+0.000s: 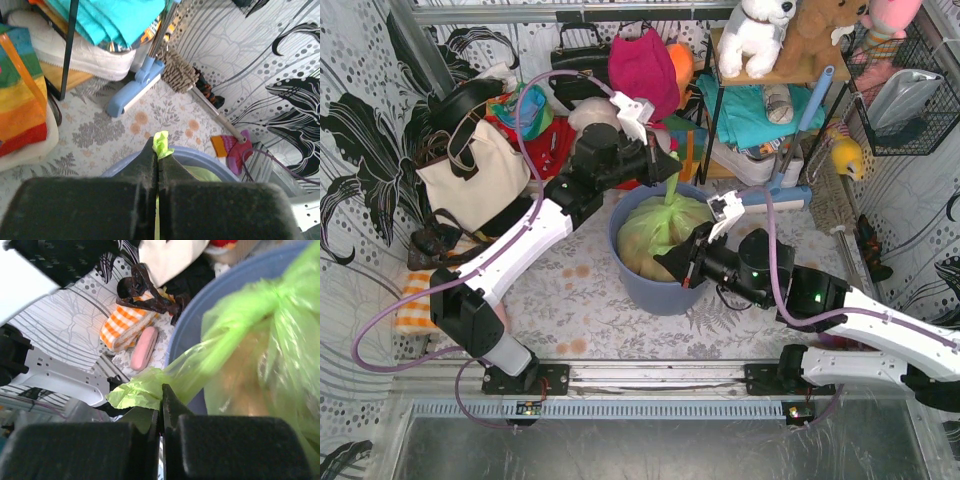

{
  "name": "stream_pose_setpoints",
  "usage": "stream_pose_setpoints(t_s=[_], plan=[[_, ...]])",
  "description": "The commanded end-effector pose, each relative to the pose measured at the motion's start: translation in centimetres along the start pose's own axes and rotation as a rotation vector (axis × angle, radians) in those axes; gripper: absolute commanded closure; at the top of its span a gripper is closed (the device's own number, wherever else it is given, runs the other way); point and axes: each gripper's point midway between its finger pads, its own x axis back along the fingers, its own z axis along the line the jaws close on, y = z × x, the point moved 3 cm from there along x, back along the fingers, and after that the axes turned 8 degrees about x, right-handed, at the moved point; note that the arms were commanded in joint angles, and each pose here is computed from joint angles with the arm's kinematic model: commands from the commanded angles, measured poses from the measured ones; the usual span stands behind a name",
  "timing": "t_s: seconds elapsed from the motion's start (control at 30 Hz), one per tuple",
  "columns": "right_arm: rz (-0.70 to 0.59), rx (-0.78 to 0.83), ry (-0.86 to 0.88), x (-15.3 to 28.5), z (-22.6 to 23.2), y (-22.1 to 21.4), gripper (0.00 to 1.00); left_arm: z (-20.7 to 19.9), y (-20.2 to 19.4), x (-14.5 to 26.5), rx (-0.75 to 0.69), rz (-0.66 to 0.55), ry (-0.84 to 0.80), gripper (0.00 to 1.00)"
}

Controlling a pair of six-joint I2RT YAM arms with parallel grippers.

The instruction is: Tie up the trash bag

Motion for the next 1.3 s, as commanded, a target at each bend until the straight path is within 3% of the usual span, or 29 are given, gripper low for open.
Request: stream_pose_setpoints(t_s=[0.0, 0.4, 0.57, 0.87, 1.1, 1.2, 1.27], plan=[[0.046, -0.249, 0.102, 0.4, 0.5, -1.0, 1.0, -2.7, 4.8, 0.2, -0.098, -0.171, -0.09, 1.0], [0.041, -0.221, 0.449, 1.4, 4.5, 2.2, 1.0, -3.9, 7.5, -0.3, -0.157, -0.225, -0.102, 1.0], [0.052, -0.218, 0.471, 1.9, 4.8, 2.4, 1.0, -3.8, 7.4, -0.8, -0.15, -0.224, -0.108, 1.0], [0.156, -0.382, 0.399, 0.4, 1.9, -1.8, 1.0, 1.0, 2.6, -2.2, -0.087, -0.14, -0.004, 1.0], [0.093, -0.325, 0.385, 0.4, 1.9, 0.7, 1.0, 0.6, 2.6, -1.7, -0.078, -0.135, -0.023, 1.0], [0.068, -0.287, 0.325, 0.5, 1.3, 2.1, 0.75, 0.3, 2.5, -1.5, -0.072, -0.117, -0.033, 1.0], [0.046, -0.233, 0.271, 0.7, 0.6, 2.8, 0.71, 0.2, 2.3, -1.3, -0.066, -0.106, -0.039, 1.0]])
